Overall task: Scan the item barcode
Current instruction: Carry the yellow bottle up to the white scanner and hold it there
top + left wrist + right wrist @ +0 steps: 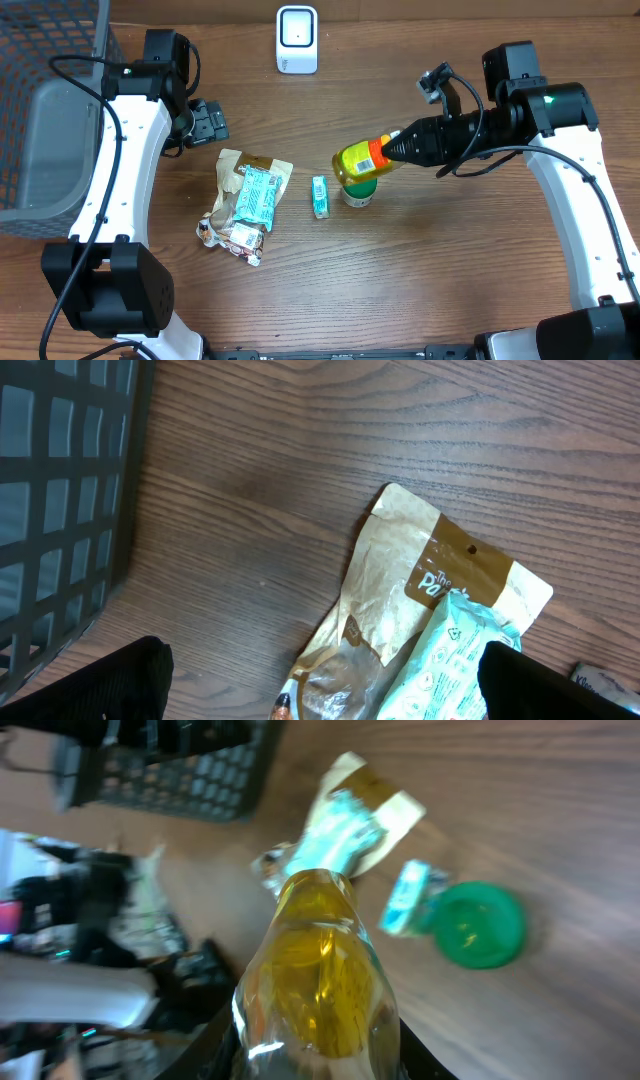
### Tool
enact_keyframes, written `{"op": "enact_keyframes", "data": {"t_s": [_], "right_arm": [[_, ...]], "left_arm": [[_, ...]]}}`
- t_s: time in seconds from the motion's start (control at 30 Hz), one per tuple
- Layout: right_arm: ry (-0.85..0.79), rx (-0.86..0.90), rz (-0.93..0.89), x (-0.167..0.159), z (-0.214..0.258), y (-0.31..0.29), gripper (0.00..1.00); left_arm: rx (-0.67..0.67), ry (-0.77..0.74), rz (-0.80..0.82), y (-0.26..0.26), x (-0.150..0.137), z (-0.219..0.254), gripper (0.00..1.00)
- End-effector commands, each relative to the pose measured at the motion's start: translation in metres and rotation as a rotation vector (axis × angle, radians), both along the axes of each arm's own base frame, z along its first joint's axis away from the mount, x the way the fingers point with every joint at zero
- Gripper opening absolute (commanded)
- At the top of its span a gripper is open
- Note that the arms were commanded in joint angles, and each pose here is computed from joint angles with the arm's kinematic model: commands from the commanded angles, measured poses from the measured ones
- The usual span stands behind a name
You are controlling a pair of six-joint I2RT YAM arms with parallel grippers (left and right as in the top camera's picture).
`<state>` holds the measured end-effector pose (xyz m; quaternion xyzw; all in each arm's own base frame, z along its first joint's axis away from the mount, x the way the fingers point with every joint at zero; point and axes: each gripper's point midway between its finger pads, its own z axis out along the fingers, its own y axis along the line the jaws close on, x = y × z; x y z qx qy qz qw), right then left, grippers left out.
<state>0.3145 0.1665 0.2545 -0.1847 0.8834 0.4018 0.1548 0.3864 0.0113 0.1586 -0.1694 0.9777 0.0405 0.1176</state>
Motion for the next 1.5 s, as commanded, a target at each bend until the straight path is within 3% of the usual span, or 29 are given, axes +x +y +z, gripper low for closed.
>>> {"op": "enact_keyframes", "data": {"t_s": [0.0, 0.03, 0.1, 0.2, 0.5, 0.9, 1.07, 1.3, 1.47], "right_arm": [[-0.085, -0.079, -0.043, 0.013, 0.004, -0.01, 0.06], [-0.101, -0.094, -0.05, 0.017, 0.004, -0.012, 0.12], [-0.132, -0.107, -0.059, 0.023, 0.004, -0.014, 0.12], [-0.17, -0.062, -0.07, 0.032, 0.014, -0.009, 0.04], [-0.169, -0.054, -0.288, 0.066, 0.036, -0.015, 0.03], [-0.373, -0.147, -0.327, 0.081, 0.115, 0.024, 0.03], [-0.539, -0.278, -0.211, 0.098, 0.101, 0.065, 0.03], [-0.813, -0.591, -0.144, 0.149, 0.062, 0.101, 0.03], [-1.002, -0.74, 0.012, 0.181, 0.035, 0.129, 0.04]], "left_arm": [[0.015, -0.015, -0.014, 0.0, 0.004, 0.005, 0.99], [0.015, -0.015, -0.014, 0.0, 0.004, 0.005, 1.0], [0.015, -0.015, -0.014, 0.0, 0.004, 0.005, 1.0], [0.015, -0.015, -0.014, 0.0, 0.004, 0.005, 1.0], [0.015, -0.015, -0.014, 0.0, 0.004, 0.005, 1.0], [0.015, -0.015, -0.014, 0.0, 0.004, 0.005, 1.0], [0.015, -0.015, -0.014, 0.0, 0.004, 0.005, 1.0], [0.015, -0.015, -0.014, 0.0, 0.004, 0.005, 1.0], [0.015, -0.015, -0.014, 0.0, 0.004, 0.005, 1.0]]}}
